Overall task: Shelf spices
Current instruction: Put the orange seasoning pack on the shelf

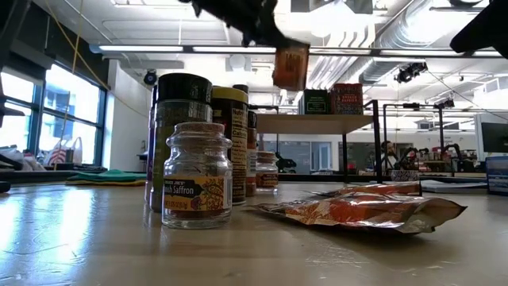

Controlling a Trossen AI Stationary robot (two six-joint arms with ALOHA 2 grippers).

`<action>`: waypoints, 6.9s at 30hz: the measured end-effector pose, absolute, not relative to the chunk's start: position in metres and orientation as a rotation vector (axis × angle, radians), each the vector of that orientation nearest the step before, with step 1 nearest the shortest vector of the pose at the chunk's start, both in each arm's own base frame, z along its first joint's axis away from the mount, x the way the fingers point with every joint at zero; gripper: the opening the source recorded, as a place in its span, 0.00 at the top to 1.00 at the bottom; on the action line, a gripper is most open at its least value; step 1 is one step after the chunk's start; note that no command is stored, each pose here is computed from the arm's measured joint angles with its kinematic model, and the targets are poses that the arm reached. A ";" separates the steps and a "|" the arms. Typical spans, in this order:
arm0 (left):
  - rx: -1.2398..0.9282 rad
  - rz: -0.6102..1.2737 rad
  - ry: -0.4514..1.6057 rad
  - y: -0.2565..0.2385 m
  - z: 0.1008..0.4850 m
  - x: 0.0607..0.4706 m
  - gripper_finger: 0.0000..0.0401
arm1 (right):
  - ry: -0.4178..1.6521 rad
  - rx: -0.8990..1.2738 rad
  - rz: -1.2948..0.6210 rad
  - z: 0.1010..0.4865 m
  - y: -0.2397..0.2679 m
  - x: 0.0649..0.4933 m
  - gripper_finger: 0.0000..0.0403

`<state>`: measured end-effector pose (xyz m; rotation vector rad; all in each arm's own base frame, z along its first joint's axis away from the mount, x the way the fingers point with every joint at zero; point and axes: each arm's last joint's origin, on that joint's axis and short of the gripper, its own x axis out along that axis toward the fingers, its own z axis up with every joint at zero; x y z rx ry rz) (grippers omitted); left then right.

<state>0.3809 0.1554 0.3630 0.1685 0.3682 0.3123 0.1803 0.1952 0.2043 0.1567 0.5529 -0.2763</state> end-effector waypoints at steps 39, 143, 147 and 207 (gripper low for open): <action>0.226 0.386 0.510 0.209 0.318 0.385 0.98 | 0.553 0.154 -0.278 0.204 0.195 0.180 1.00; 0.540 0.367 0.455 0.240 0.313 0.385 0.70 | 0.563 0.163 -0.282 0.203 0.194 0.180 1.00; 0.542 0.369 0.451 0.239 0.314 0.385 0.66 | 0.563 0.163 -0.283 0.203 0.194 0.180 1.00; 0.040 0.073 0.629 -0.186 0.282 0.392 0.83 | 0.992 0.371 -0.428 0.131 0.156 0.242 0.83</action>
